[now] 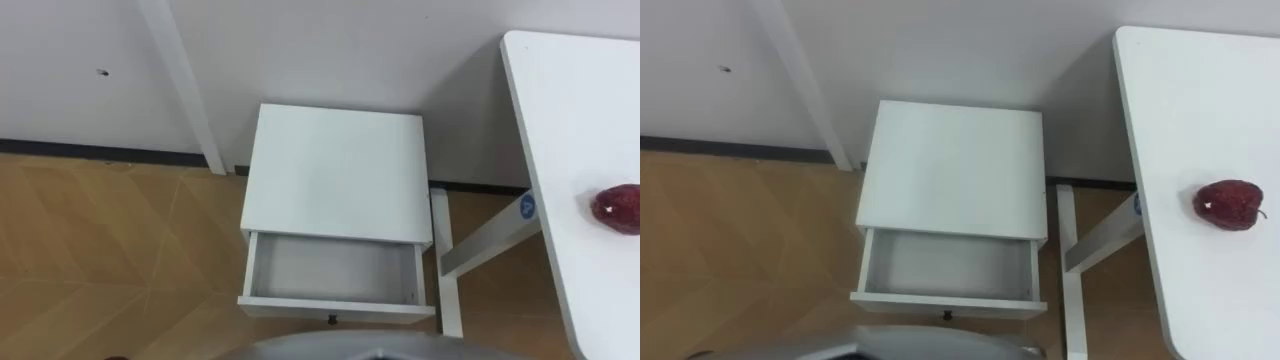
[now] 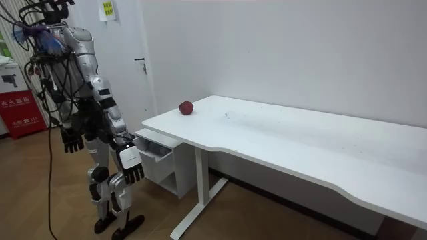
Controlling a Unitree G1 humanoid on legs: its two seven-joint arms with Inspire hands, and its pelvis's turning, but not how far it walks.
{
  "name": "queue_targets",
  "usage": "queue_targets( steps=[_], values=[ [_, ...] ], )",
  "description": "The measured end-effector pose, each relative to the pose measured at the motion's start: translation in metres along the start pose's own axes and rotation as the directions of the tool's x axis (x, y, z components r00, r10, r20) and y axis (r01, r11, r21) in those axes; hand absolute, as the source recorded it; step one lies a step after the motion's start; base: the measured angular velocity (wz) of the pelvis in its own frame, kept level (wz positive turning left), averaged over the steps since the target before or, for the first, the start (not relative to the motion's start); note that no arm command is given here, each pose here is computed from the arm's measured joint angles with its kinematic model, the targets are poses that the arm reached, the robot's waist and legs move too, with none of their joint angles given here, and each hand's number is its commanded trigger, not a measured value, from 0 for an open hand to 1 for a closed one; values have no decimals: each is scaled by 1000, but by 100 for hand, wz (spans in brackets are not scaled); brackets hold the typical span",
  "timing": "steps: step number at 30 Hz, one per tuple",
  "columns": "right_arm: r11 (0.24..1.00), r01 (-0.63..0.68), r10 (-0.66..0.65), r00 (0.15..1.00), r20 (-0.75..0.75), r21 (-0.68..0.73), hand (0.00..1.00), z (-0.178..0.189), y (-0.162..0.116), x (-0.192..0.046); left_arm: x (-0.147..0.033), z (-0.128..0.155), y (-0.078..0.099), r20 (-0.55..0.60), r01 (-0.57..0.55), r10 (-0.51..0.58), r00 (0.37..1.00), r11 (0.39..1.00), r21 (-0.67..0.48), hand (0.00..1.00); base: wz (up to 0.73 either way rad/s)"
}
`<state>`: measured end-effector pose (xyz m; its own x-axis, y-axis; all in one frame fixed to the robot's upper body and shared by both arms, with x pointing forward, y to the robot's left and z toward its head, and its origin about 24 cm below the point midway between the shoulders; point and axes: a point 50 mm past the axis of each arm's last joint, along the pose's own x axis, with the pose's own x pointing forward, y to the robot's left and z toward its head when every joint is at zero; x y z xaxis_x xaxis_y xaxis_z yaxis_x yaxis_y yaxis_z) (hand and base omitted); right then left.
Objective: Put apple and close drawer
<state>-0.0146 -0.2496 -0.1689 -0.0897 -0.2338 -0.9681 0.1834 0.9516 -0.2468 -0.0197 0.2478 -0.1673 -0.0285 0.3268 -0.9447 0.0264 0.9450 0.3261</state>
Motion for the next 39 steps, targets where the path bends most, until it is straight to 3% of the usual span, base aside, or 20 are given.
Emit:
queue_targets(
  steps=[3,7,9,10,12,13,15,16,18,20,30,36,39],
  values=[
    [1000,4,-4,1000,2,15,0,1,0,0,0,0,0,0,-1,1,1000,1000,0,0,0],
    [975,15,-19,1000,17,221,0,2,0,0,0,1,0,7,-9,9,1000,1000,-3,0,-6],
    [854,1,-17,1000,26,521,0,1,-1,0,0,0,2,8,-27,27,1000,999,-25,0,-5],
    [806,-1,-18,1000,26,592,0,1,-2,0,0,1,3,10,-32,32,999,999,-34,0,0],
    [551,-10,-26,999,29,834,0,2,-7,0,0,-2,7,6,-49,49,999,996,-75,0,-5],
    [462,-15,-28,999,32,887,0,4,-9,-1,0,-2,8,7,-55,56,998,995,-81,0,-8],
    [135,-45,-45,998,51,990,0,14,-19,-2,0,-2,15,12,-79,80,997,991,-106,0,-9],
    [69,-50,-53,997,53,996,0,15,-22,-3,0,-1,16,17,-83,86,996,990,-112,0,-11],
    [-158,-68,-88,995,54,985,0,22,-33,-5,0,1,23,39,-104,109,993,987,-122,0,-16],
    [-289,-98,-102,992,71,952,0,30,-39,-7,0,4,27,59,-123,131,990,983,-134,0,-16],
    [-496,-224,-241,964,114,839,0,77,-85,-39,-3,14,49,134,-196,216,967,970,-144,0,-8],
    [-478,-288,-401,912,86,830,0,100,-128,-77,-6,10,54,169,-221,245,955,964,-148,0,0],
    [-393,-356,-573,816,77,848,0,116,-154,-111,-7,13,55,193,-225,252,948,963,-152,0,0]
  ],
)
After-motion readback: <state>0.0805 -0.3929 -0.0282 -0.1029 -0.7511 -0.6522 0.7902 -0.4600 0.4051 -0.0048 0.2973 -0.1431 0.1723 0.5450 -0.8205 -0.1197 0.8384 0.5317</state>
